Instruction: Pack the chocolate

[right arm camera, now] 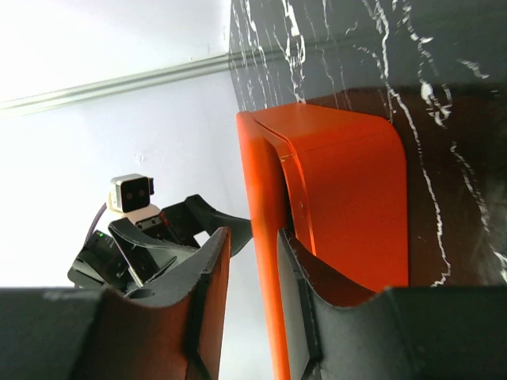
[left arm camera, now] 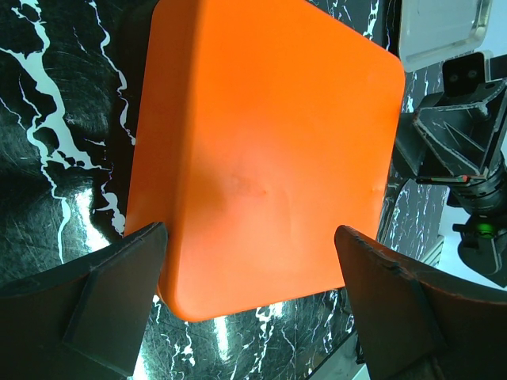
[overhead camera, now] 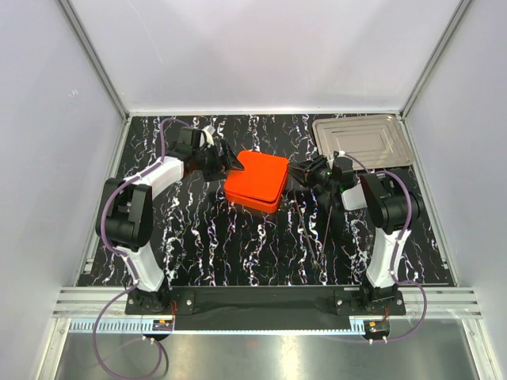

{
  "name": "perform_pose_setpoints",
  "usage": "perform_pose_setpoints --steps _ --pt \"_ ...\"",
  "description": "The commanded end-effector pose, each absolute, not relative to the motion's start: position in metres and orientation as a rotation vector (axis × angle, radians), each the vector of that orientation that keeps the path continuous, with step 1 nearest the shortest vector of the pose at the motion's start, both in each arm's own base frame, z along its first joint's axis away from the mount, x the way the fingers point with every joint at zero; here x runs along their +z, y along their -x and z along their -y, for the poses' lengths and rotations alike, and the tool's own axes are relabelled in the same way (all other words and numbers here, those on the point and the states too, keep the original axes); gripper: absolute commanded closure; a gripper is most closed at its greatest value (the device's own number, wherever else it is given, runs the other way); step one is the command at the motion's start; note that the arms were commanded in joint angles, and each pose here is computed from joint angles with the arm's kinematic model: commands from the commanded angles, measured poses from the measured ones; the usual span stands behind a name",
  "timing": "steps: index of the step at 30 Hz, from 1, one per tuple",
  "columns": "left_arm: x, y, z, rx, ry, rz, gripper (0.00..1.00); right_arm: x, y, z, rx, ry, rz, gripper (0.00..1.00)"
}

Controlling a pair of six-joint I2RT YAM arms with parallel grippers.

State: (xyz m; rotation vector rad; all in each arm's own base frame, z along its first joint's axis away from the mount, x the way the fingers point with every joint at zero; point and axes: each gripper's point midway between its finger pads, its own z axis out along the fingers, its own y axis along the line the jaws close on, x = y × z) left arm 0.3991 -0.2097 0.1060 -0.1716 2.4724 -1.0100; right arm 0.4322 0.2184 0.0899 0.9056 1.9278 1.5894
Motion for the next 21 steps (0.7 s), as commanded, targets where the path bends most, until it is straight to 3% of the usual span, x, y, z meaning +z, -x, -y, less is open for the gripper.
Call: perform_pose_setpoints --steps 1,16,21 --pt "0.116 -0.405 0.215 -1.018 0.128 -2.432 0.06 0.111 -0.435 -0.206 1.547 -0.870 -1.888 0.62" --pt "0.126 -0.408 0.210 -0.946 0.117 -2.434 0.06 0.128 -0.437 -0.176 1.040 -0.774 -2.107 0.59" --pt "0.129 -0.411 0.201 -0.871 0.120 -2.433 0.06 0.138 -0.436 -0.179 0.933 -0.655 -2.164 0.65"
